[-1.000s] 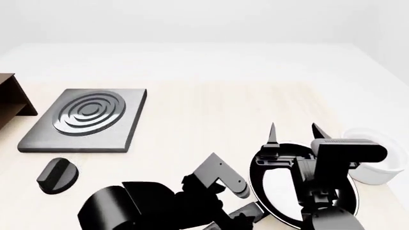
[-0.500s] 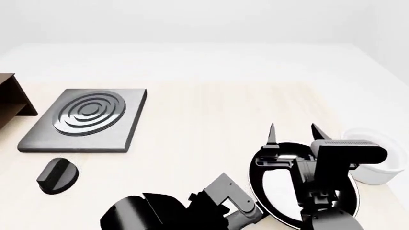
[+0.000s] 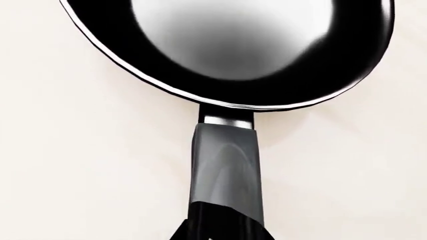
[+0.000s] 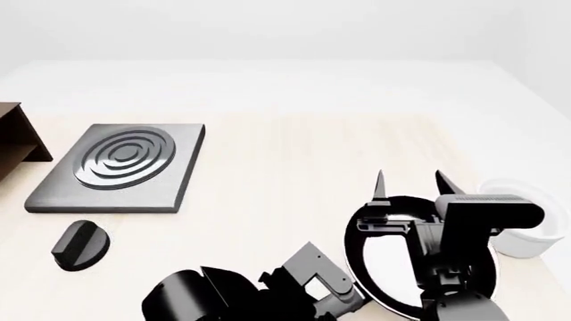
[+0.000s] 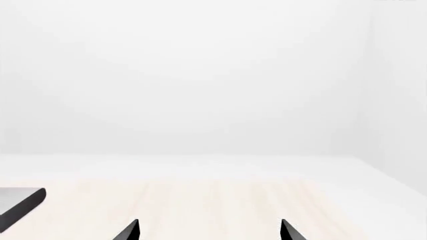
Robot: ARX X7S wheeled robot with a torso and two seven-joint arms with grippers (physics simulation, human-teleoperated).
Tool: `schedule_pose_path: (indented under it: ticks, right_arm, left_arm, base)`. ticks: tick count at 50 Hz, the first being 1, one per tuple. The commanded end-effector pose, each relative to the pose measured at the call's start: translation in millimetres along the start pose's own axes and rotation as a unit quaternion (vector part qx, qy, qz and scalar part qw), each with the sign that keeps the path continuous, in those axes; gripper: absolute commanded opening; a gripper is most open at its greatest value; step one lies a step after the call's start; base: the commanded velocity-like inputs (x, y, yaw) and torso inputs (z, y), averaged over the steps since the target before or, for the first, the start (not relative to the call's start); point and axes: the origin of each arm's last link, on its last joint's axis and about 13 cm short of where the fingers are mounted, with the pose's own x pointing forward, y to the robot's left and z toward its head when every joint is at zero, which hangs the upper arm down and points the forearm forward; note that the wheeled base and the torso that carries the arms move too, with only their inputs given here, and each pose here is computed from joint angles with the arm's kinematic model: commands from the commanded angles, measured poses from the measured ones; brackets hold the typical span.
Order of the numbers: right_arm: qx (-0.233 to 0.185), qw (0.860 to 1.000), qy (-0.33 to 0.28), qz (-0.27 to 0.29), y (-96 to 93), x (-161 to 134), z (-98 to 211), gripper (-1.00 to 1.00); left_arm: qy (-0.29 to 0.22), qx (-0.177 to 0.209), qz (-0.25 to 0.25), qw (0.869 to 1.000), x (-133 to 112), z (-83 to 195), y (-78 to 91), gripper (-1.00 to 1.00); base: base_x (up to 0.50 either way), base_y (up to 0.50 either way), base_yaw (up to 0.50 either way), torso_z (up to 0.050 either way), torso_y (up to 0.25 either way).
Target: Put the frying pan on top of the cabinet.
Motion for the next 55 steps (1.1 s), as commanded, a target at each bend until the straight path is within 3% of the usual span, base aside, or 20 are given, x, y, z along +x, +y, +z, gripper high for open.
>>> schedule_pose_path:
  ticks: [1, 12, 19, 25, 26, 29, 32, 34, 35, 39, 41, 43, 51, 52, 53, 54, 55]
  right_arm:
    - [0.000, 1.000, -0.005, -0.002, -0.9, 0, 3, 1.00]
    - [-0.001, 1.000, -0.009, -0.004, -1.5, 0, 6, 1.00]
    - [-0.001, 1.000, -0.011, -0.003, -1.2, -1, 8, 1.00]
    - [-0.001, 1.000, -0.012, -0.003, -1.0, 0, 8, 1.00]
    - [-0.002, 1.000, -0.011, -0.003, -0.5, -1, 8, 1.00]
    - [-0.002, 1.000, -0.012, -0.001, -0.3, -1, 11, 1.00]
    - [-0.001, 1.000, -0.014, -0.002, -0.5, -1, 11, 1.00]
    - [-0.001, 1.000, -0.014, -0.002, -0.4, -1, 10, 1.00]
    - [-0.001, 1.000, -0.012, -0.001, -0.4, -1, 9, 1.00]
    - [-0.002, 1.000, -0.011, -0.001, -0.5, -1, 8, 1.00]
    - [-0.001, 1.000, -0.011, 0.000, -0.4, 0, 8, 1.00]
    - [-0.001, 1.000, -0.011, 0.000, -0.1, 0, 7, 1.00]
    - [-0.002, 1.000, -0.008, 0.006, 2.7, 1, 5, 1.00]
    - [-0.002, 1.000, -0.007, 0.007, 2.8, 1, 5, 1.00]
    - [-0.002, 1.000, -0.007, 0.007, 2.8, 1, 5, 1.00]
    - [-0.003, 1.000, -0.007, 0.007, 3.1, 1, 5, 1.00]
    - [-0.002, 1.000, -0.007, 0.007, 3.1, 1, 5, 1.00]
  left_arm:
    - [-0.039, -0.008, 0.043, 0.998, -22, 14, 12.0, -1.00]
    - [-0.139, -0.046, 0.114, 0.983, -80, 26, 30.4, -1.00]
    - [-0.174, -0.067, 0.169, 0.968, -108, 35, 46.5, -1.00]
    - [-0.210, -0.092, 0.251, 0.940, -143, 55, 72.0, -1.00]
    - [-0.216, -0.099, 0.285, 0.929, -154, 62, 81.4, -1.00]
    - [-0.224, -0.129, 0.319, 0.912, -168, 73, 98.3, -1.00]
    - [-0.233, -0.154, 0.370, 0.886, -187, 86, 116.2, -1.00]
    - [-0.248, -0.178, 0.395, 0.866, -201, 94, 124.4, -1.00]
    - [-0.259, -0.189, 0.422, 0.848, -217, 103, 129.2, -1.00]
    - [-0.269, -0.213, 0.466, 0.816, -245, 117, 137.2, -1.00]
    - [-0.266, -0.227, 0.478, 0.806, -260, 124, 141.1, -1.00]
    - [-0.265, -0.240, 0.504, 0.786, -274, 130, 145.9, -1.00]
    - [-0.270, -0.293, 0.544, 0.738, -319, 145, 156.5, -1.00]
    - [-0.265, -0.312, 0.559, 0.721, -325, 143, 162.1, -1.00]
    - [-0.265, -0.312, 0.559, 0.721, -326, 144, 162.9, -1.00]
    - [-0.260, -0.334, 0.570, 0.705, -331, 140, 167.9, -1.00]
    - [-0.258, -0.343, 0.572, 0.699, -333, 138, 170.3, -1.00]
  base:
    - [0.00, 0.00, 0.00, 0.000, 0.000]
    - [0.00, 0.00, 0.00, 0.000, 0.001]
    - [0.00, 0.00, 0.00, 0.000, 0.001]
    - [0.00, 0.00, 0.00, 0.000, 0.002]
    - [0.00, 0.00, 0.00, 0.000, 0.000]
    - [0.00, 0.00, 0.00, 0.000, 0.003]
    - [0.00, 0.00, 0.00, 0.000, 0.000]
    - [0.00, 0.00, 0.00, 0.000, 0.005]
    - [0.00, 0.00, 0.00, 0.000, 0.000]
    - [0.00, 0.00, 0.00, 0.000, 0.002]
    - [0.00, 0.00, 0.00, 0.000, 0.000]
    - [0.00, 0.00, 0.00, 0.000, 0.005]
    - [0.00, 0.00, 0.00, 0.000, 0.001]
    - [0.00, 0.00, 0.00, 0.000, 0.010]
    - [0.00, 0.00, 0.00, 0.000, 0.000]
    - [0.00, 0.00, 0.00, 0.000, 0.000]
    - [0.00, 0.00, 0.00, 0.000, 0.000]
